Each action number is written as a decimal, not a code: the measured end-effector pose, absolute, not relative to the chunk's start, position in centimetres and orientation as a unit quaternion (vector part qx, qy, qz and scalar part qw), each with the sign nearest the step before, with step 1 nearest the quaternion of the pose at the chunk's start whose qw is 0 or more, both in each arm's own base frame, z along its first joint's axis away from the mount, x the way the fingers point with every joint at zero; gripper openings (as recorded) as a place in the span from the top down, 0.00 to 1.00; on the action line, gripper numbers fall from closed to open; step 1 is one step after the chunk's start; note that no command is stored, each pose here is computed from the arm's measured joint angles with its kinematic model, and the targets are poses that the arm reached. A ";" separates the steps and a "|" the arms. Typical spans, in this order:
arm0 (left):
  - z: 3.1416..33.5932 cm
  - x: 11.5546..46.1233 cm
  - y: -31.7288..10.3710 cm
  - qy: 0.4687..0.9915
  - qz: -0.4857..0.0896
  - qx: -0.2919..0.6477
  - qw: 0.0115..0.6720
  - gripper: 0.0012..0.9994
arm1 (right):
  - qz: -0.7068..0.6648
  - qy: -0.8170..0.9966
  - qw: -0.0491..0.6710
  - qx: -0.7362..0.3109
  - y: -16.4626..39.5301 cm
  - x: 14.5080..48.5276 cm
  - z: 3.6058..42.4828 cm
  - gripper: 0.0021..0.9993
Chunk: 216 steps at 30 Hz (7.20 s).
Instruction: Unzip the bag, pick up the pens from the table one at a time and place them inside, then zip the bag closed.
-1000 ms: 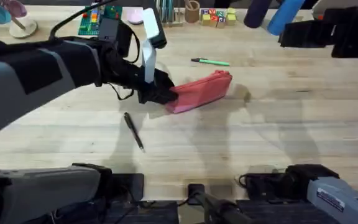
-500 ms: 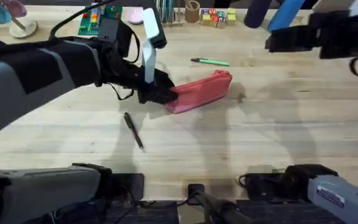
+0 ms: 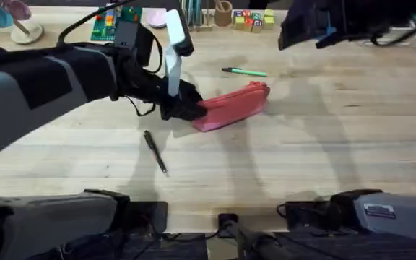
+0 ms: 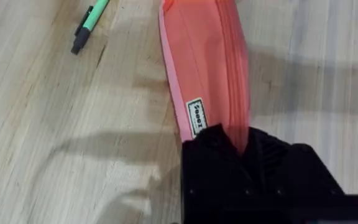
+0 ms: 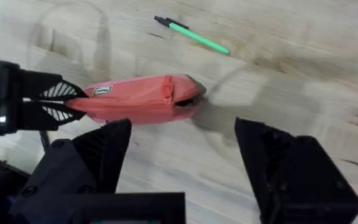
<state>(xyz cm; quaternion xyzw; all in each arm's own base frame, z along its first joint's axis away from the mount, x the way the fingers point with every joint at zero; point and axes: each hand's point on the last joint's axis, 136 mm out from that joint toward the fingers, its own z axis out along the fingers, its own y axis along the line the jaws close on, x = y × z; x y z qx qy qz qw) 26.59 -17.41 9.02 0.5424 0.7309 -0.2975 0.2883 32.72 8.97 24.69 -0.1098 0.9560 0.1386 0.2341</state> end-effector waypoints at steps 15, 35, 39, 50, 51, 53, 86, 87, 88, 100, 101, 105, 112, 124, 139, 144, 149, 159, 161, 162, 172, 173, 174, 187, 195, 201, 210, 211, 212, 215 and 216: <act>9.0 26.6 -17.4 0.731 -0.297 0.542 0.288 0.96 | 0.139 0.964 0.198 -0.113 10.3 38.2 25.9 0.00; 9.0 26.7 -17.4 0.730 -0.296 0.543 0.291 0.96 | 0.141 0.965 0.173 -0.136 12.0 38.5 24.1 0.00; 9.0 26.7 -17.4 0.730 -0.296 0.543 0.291 0.96 | 0.141 0.965 0.174 -0.136 12.0 38.5 24.2 0.00; 9.0 26.7 -17.4 0.730 -0.296 0.543 0.291 0.96 | 0.140 0.966 0.168 -0.135 11.9 38.3 24.0 0.00; 9.0 26.7 -17.4 0.730 -0.296 0.543 0.291 0.96 | 0.140 0.966 0.167 -0.135 11.9 38.3 24.0 0.00; 9.0 26.7 -17.4 0.730 -0.296 0.543 0.291 0.96 | 0.140 0.967 0.167 -0.135 11.9 38.3 24.0 0.00; 9.0 26.7 -17.4 0.730 -0.296 0.543 0.291 0.96 | 0.139 0.974 0.093 -0.153 13.8 36.0 16.5 0.00; 9.0 26.7 -17.4 0.730 -0.296 0.543 0.291 0.96 | 0.140 0.974 0.092 -0.151 13.8 35.9 16.3 0.00; 9.0 26.7 -17.4 0.730 -0.296 0.543 0.291 0.96 | 0.140 0.974 0.092 -0.150 13.8 35.9 16.2 0.00; 9.0 26.7 -17.4 0.730 -0.296 0.543 0.291 0.96 | 0.140 0.975 0.077 -0.152 15.0 36.3 14.5 0.00; 9.0 26.7 -17.4 0.730 -0.296 0.543 0.291 0.96 | 0.140 0.975 0.072 -0.155 15.3 36.3 14.0 0.00; 9.0 26.7 -17.4 0.730 -0.296 0.543 0.291 0.96 | 0.138 0.976 0.051 -0.161 15.9 36.0 12.6 0.01; 9.0 26.7 -17.4 0.730 -0.296 0.543 0.291 0.96 | 0.136 0.976 0.037 -0.166 16.4 35.6 11.7 0.00; 9.0 26.7 -17.4 0.730 -0.296 0.543 0.291 0.96 | 0.134 0.977 0.020 -0.163 16.2 34.8 10.3 0.00; 9.0 26.7 -17.4 0.730 -0.295 0.543 0.291 0.96 | 0.121 0.979 0.021 -0.161 15.8 34.9 10.2 0.37; 9.0 26.7 -17.4 0.730 -0.294 0.543 0.291 0.96 | 0.118 0.980 0.022 -0.161 15.6 34.9 10.1 0.51; 9.0 26.7 -17.4 0.731 -0.294 0.543 0.291 0.96 | 0.115 0.980 0.022 -0.160 15.5 35.0 10.1 0.56; 9.0 26.7 -17.4 0.730 -0.295 0.543 0.291 0.96 | 0.095 0.982 0.026 -0.160 14.9 35.3 10.0 0.70; 9.0 26.7 -17.4 0.731 -0.294 0.543 0.291 0.96 | 0.092 0.982 0.027 -0.160 14.8 35.3 9.9 0.74; 9.0 26.7 -17.4 0.731 -0.294 0.543 0.291 0.96 | 0.090 0.983 0.028 -0.160 14.8 35.4 9.9 0.76; 9.0 26.7 -17.4 0.731 -0.294 0.543 0.291 0.96 | 0.079 0.983 0.034 -0.160 14.4 35.7 9.9 0.96; 9.0 26.7 -17.4 0.731 -0.294 0.543 0.291 0.96 | 0.079 0.983 0.034 -0.160 14.4 35.7 9.9 0.96; 9.0 26.7 -17.4 0.731 -0.294 0.543 0.291 0.96 | 0.079 0.983 0.034 -0.160 14.4 35.7 9.9 0.96; 9.0 26.7 -17.4 0.731 -0.295 0.543 0.290 0.96 | 0.076 0.984 0.026 -0.159 14.3 35.6 10.1 0.97; 9.0 26.7 -17.4 0.730 -0.295 0.543 0.291 0.96 | 0.074 0.984 0.018 -0.164 14.4 35.8 11.9 0.97; 9.1 26.9 -17.5 0.728 -0.294 0.544 0.295 0.96 | 0.080 0.981 0.046 -0.168 15.0 37.0 13.7 0.97; 9.0 26.9 -17.4 0.728 -0.294 0.544 0.295 0.96 | 0.079 0.981 0.048 -0.172 15.0 37.0 14.4 0.97; 9.0 26.9 -17.4 0.728 -0.294 0.544 0.295 0.96 | 0.079 0.981 0.047 -0.172 15.0 37.0 14.4 0.97; 9.0 26.9 -17.4 0.728 -0.294 0.544 0.295 0.96 | 0.078 0.981 0.046 -0.173 15.0 36.9 14.4 0.97; 9.0 26.9 -17.4 0.728 -0.294 0.544 0.295 0.96 | 0.078 0.981 0.044 -0.173 14.9 36.8 14.4 0.97; 9.0 26.8 -17.4 0.729 -0.294 0.544 0.294 0.96 | 0.078 0.981 0.043 -0.173 14.9 36.8 14.4 0.97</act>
